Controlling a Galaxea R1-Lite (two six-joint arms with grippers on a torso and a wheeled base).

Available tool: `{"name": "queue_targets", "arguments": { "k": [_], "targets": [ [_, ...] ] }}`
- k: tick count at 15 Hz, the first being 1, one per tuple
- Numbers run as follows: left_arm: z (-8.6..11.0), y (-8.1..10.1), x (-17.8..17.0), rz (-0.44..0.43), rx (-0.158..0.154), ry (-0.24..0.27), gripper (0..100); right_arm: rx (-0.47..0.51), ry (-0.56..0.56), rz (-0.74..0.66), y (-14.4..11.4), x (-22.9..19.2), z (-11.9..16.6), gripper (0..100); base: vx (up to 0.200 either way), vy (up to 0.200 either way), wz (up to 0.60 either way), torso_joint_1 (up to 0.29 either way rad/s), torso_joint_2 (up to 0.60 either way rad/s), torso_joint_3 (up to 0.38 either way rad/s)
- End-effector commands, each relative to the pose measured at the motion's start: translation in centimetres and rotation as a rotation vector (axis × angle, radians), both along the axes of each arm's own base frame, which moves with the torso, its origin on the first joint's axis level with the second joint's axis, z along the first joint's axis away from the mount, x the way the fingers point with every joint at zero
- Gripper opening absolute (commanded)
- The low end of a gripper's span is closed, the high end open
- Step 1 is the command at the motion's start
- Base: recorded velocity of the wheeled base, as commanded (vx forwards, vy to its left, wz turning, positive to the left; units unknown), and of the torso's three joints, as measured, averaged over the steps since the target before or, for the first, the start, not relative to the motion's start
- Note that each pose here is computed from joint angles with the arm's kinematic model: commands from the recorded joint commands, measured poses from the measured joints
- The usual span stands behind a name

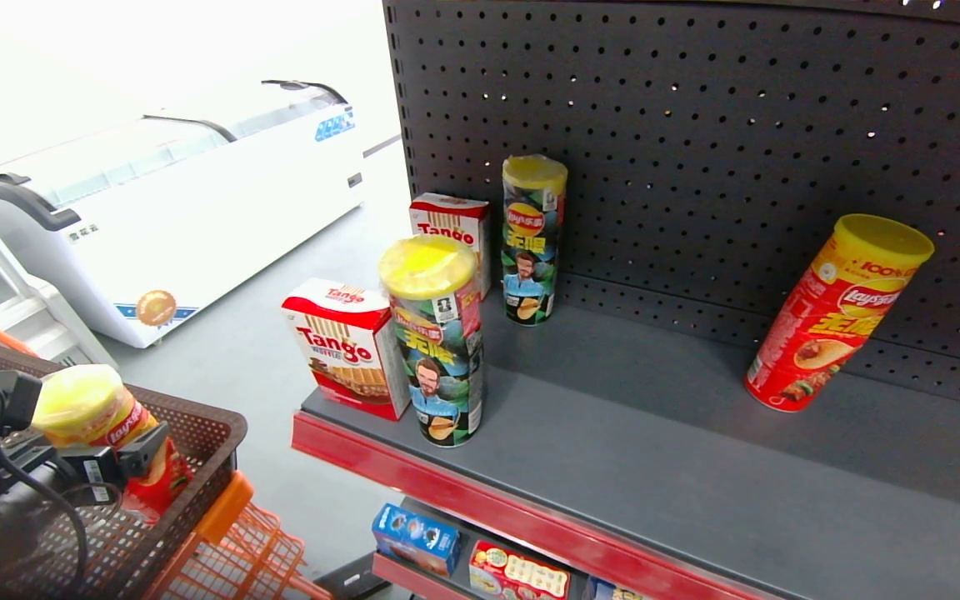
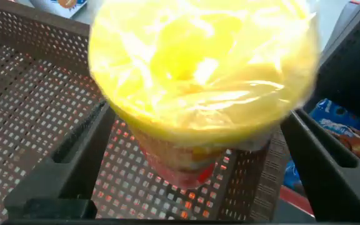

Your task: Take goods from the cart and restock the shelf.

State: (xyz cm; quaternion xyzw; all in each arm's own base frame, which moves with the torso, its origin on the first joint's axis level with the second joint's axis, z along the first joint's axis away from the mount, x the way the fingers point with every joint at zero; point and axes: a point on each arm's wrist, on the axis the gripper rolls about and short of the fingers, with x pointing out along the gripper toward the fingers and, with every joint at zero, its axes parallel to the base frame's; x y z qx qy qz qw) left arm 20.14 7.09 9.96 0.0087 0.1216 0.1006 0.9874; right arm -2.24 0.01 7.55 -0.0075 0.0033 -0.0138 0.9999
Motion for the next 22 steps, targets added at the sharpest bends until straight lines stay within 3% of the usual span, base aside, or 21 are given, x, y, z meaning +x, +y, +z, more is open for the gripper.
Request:
{"name": "queue_targets", "arguments": {
  "k": [1,4,7,8,11,12,13,15,16,19,22],
  "targets": [
    [-1.5,0.4,0.8,0.005,-0.018,0.050,100,0.000,0.001,0.000,0.0,0.0,0.0,100,0.000,0.000,0.00,0.000,0.00,0.000],
    [-2.4,1.0,1.2,0.022,-0.027,0.076,100,0.000,0.001,0.000,0.0,0.0,0.0,100,0.000,0.000,0.00,0.000,0.00,0.000],
    [-2.5,1.2,1.8,0.023,-0.031,0.070,100,0.000,0.000,0.000,0.0,0.0,0.0,100,0.000,0.000,0.00,0.000,0.00,0.000],
    [-2.4,1.2,2.0,0.019,-0.025,0.068,0,0.000,0.000,0.000,0.0,0.0,0.0,100,0.000,0.000,0.00,0.000,0.00,0.000],
    [-2.4,1.3,2.5,0.016,-0.015,0.061,0,0.000,0.000,0.000,0.0,0.0,0.0,100,0.000,0.000,0.00,0.000,0.00,0.000],
    [-2.2,1.3,2.7,0.003,0.027,0.060,0,0.000,0.001,0.000,0.0,0.0,0.0,100,0.000,0.000,0.00,0.000,0.00,0.000],
    [-2.2,1.3,2.7,0.000,0.040,0.061,0,0.000,0.001,0.000,0.0,0.0,0.0,100,0.000,0.000,0.00,0.000,0.00,0.000],
    [-1.8,1.5,3.1,-0.010,0.094,0.046,0,0.000,0.001,0.000,0.0,0.0,0.0,100,0.000,0.000,0.00,0.000,0.00,0.000],
    [-1.3,1.6,3.4,-0.012,0.101,0.026,0,0.000,0.001,0.000,0.0,0.0,0.0,100,0.000,0.000,0.00,0.000,0.00,0.000],
    [2.1,1.3,3.7,-0.036,0.141,-0.099,0,0.000,0.001,0.000,0.0,0.0,0.0,100,0.000,0.000,0.00,0.000,0.00,0.000],
    [4.4,0.4,2.6,-0.058,0.139,-0.106,0,0.000,0.001,0.000,0.0,0.0,0.0,100,0.000,0.000,0.00,0.000,0.00,0.000]
  ]
}}
